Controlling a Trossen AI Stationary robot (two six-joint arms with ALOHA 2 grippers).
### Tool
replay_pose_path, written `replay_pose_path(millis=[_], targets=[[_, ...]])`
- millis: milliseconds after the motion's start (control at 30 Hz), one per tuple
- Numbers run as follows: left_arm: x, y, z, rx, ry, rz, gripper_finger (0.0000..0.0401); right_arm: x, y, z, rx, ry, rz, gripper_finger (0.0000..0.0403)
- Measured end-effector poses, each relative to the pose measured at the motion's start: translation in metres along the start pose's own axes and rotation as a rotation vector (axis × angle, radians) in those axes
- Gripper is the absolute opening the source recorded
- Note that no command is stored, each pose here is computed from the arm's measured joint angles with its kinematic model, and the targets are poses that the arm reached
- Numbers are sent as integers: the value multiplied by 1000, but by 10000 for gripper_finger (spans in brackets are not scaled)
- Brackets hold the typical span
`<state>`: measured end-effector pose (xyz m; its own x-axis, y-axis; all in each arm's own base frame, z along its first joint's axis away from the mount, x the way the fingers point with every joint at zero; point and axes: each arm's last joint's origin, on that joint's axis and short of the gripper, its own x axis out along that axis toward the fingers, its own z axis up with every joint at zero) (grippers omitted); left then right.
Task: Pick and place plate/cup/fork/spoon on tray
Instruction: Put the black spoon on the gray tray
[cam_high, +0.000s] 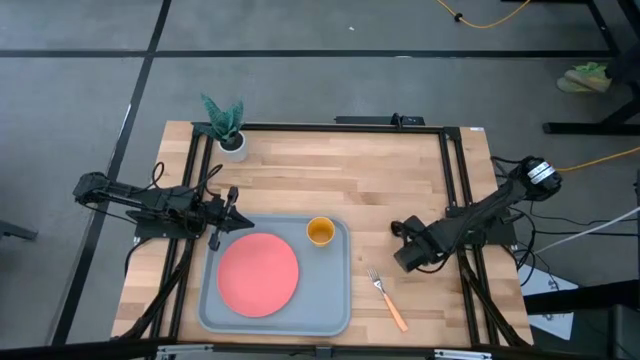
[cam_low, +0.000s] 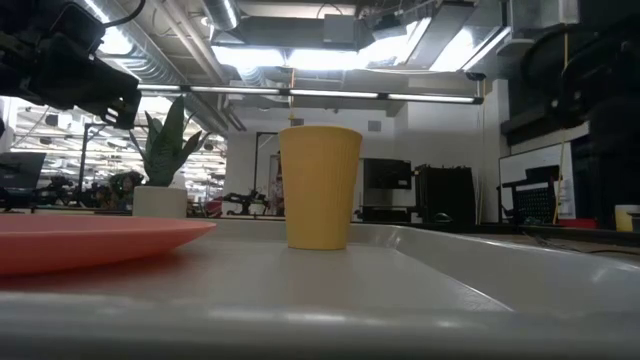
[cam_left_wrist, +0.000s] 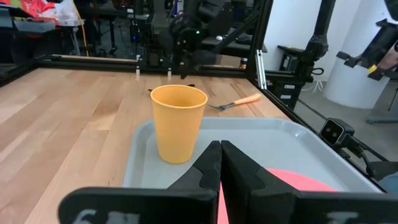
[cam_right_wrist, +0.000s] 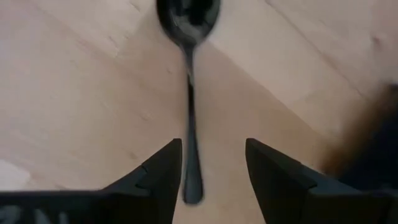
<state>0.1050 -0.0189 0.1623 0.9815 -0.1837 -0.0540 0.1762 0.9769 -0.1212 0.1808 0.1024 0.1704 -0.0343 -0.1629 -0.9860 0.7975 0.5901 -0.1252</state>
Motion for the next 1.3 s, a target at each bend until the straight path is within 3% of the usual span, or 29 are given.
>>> replay_pose_path(millis=[433, 867, 1300], targets=[[0, 0, 0, 0, 0, 0, 0, 13, 0, 16, -28, -17, 47, 181], [0, 0, 0, 0, 0, 1, 0, 43, -9, 10, -23, -30, 97, 181], [0, 0, 0, 0, 0, 0, 0, 47, -13, 8, -43, -5, 88, 164]])
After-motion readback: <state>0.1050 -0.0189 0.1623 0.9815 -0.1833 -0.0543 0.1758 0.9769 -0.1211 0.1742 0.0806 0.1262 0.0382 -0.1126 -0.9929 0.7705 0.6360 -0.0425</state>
